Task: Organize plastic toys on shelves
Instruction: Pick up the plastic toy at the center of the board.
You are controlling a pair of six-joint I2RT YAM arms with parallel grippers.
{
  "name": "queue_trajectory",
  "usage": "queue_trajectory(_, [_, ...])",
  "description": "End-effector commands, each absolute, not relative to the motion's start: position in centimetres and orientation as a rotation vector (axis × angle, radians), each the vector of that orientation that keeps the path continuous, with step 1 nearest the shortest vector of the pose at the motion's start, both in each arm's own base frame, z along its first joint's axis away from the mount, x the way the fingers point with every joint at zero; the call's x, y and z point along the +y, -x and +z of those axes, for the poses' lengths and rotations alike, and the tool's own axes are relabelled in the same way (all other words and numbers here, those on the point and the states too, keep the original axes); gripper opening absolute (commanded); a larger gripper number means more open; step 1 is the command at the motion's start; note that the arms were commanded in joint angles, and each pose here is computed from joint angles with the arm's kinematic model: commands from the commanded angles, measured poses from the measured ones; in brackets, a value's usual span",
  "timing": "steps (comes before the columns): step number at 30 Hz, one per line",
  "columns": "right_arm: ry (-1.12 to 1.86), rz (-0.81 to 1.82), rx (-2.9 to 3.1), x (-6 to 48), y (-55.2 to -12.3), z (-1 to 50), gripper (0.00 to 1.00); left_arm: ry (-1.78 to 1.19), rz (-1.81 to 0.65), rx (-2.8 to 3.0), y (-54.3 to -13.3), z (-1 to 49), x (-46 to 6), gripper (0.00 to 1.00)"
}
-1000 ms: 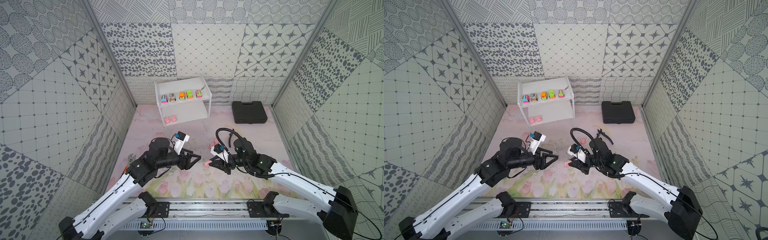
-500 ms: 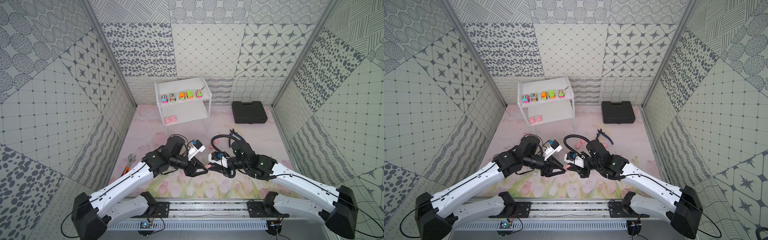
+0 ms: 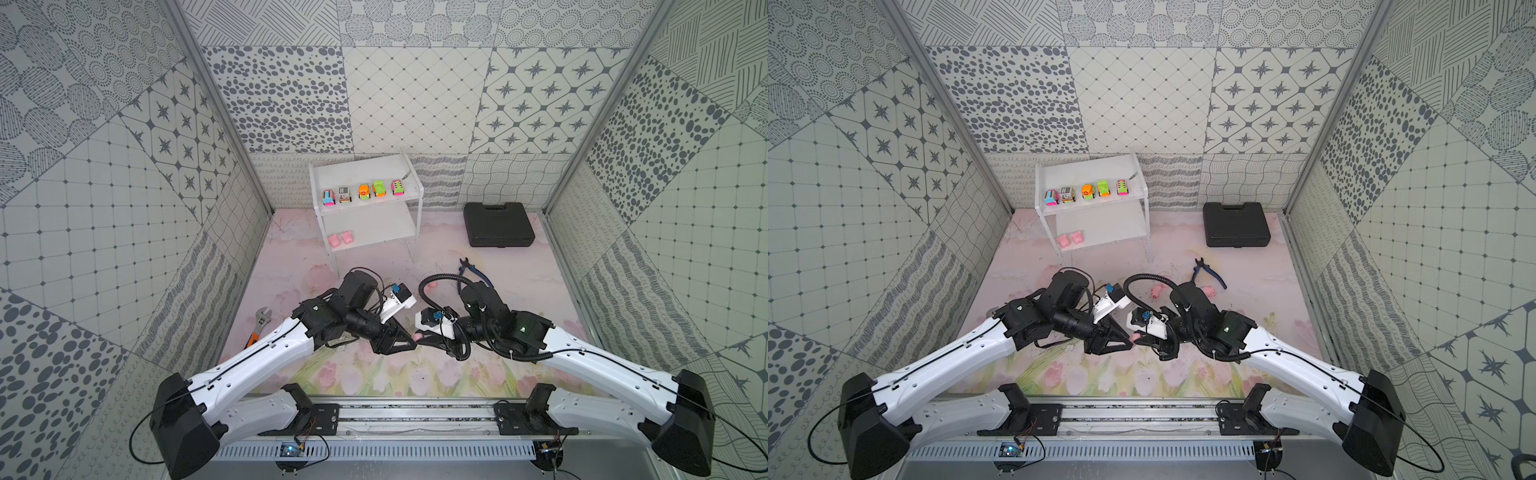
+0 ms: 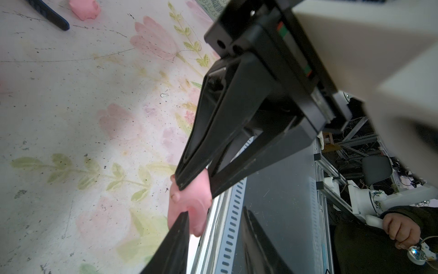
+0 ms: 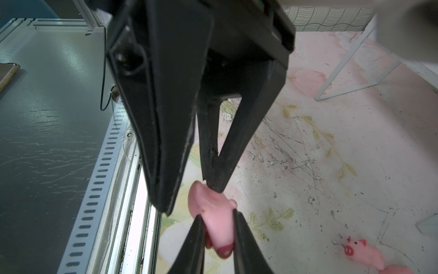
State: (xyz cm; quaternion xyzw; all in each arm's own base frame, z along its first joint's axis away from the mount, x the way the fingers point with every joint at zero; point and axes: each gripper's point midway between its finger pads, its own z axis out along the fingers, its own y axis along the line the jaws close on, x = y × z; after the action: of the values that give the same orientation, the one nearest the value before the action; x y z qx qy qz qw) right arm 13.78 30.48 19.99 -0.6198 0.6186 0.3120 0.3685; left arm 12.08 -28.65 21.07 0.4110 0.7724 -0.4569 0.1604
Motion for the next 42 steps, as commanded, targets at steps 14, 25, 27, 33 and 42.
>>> queue_trajectory(14, [1.584,0.84,1.495,31.5,-13.5,22.3,0.24,-1.285,-1.058,2.189,-13.4,20.1,-27.7,0.44])
queue_trajectory(25, [1.575,0.841,1.491,31.7,-13.6,22.5,0.24,-1.3,-1.149,2.178,-12.8,20.1,-28.6,0.44])
queue_trajectory(27, [1.572,0.844,1.491,31.8,-13.7,22.6,0.24,-1.3,-1.151,2.182,-12.8,20.0,-28.7,0.43])
queue_trajectory(33, [1.57,0.849,1.489,31.8,-13.6,22.6,0.23,-1.298,-1.178,2.18,-12.7,20.1,-29.0,0.2])
queue_trajectory(42, [1.515,0.796,1.514,31.2,-14.4,23.1,0.33,-1.246,-1.203,2.16,-12.6,20.9,-28.8,0.01])
